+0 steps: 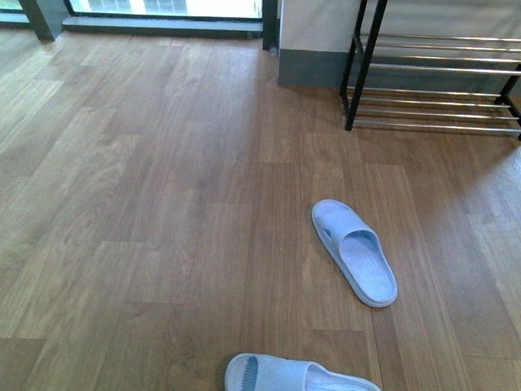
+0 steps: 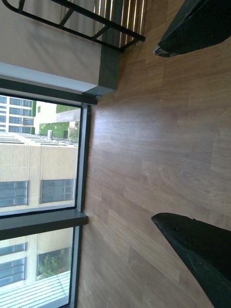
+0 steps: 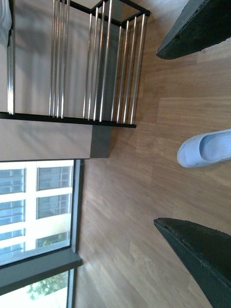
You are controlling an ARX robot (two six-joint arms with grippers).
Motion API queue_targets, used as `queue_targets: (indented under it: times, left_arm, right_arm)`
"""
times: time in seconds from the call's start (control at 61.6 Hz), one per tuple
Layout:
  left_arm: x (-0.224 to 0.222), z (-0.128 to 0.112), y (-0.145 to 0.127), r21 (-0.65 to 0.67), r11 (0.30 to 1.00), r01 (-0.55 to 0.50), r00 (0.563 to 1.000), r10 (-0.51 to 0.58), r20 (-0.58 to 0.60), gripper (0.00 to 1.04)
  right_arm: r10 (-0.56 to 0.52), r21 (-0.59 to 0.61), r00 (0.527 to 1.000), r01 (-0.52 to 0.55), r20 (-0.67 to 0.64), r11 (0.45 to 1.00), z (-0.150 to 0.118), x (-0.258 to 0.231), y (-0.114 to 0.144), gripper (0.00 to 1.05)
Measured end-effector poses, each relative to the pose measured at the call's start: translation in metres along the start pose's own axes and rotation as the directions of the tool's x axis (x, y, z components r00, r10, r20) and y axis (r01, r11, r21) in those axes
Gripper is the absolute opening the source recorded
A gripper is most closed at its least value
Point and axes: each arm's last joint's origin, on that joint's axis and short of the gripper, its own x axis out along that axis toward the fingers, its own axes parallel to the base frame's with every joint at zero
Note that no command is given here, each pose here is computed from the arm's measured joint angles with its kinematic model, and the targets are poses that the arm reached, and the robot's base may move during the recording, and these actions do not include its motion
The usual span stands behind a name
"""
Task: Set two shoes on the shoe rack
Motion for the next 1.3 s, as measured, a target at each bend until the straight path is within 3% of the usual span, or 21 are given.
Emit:
queue_targets:
  times: [0.13, 0.243, 0.357, 0.503, 0.6, 0.892, 1.119, 1.298]
  left_arm:
    - [0.0, 0.0, 0.0, 0.0, 1.0, 0.0, 1.0, 0.0, 0.0, 0.95]
    - [0.0, 0.0, 0.0, 0.0, 1.0, 0.001, 1.0, -0.001, 0.0, 0.95]
    - [0.0, 0.0, 0.0, 0.0, 1.0, 0.001, 1.0, -0.001, 0.0, 0.95]
    - [0.0, 0.0, 0.0, 0.0, 1.0, 0.001, 1.0, -0.001, 0.0, 0.95]
    - [0.0, 0.0, 0.0, 0.0, 1.0, 0.001, 1.0, -0.001, 0.0, 0.95]
    - [0.0, 0.0, 0.0, 0.0, 1.0, 0.001, 1.0, -0.001, 0.0, 0.95]
    - [0.0, 0.0, 0.0, 0.0, 1.0, 0.001, 1.0, -0.001, 0.0, 0.95]
    - [0.0, 0.0, 0.0, 0.0, 1.0, 0.001, 1.0, -0.001, 0.0, 0.95]
  right_arm:
    - [-0.071, -0.079, 0.996, 0.067, -0.047, 0.995, -0.003, 0.004, 0.0, 0.95]
    - [-0.031, -0.161, 0.992, 0.01, -0.125, 0.987, -0.009, 0.019, 0.001, 0.95]
    - [0.035, -0.166, 0.981, -0.067, -0.19, 0.984, -0.018, 0.041, 0.005, 0.95]
    - [0.072, -0.167, 0.963, -0.119, -0.261, 0.979, -0.036, 0.106, 0.015, 0.95]
    - [0.08, -0.15, 0.939, -0.137, -0.334, 0.979, -0.062, 0.149, 0.019, 0.95]
    - [0.024, -0.136, 0.851, -0.111, -0.525, 0.984, -0.176, 0.255, 0.017, 0.95]
    - [-0.013, -0.145, 0.801, -0.092, -0.598, 0.985, -0.249, 0.31, 0.006, 0.95]
    - [-0.027, -0.147, 0.771, -0.087, -0.636, 0.985, -0.289, 0.331, -0.008, 0.95]
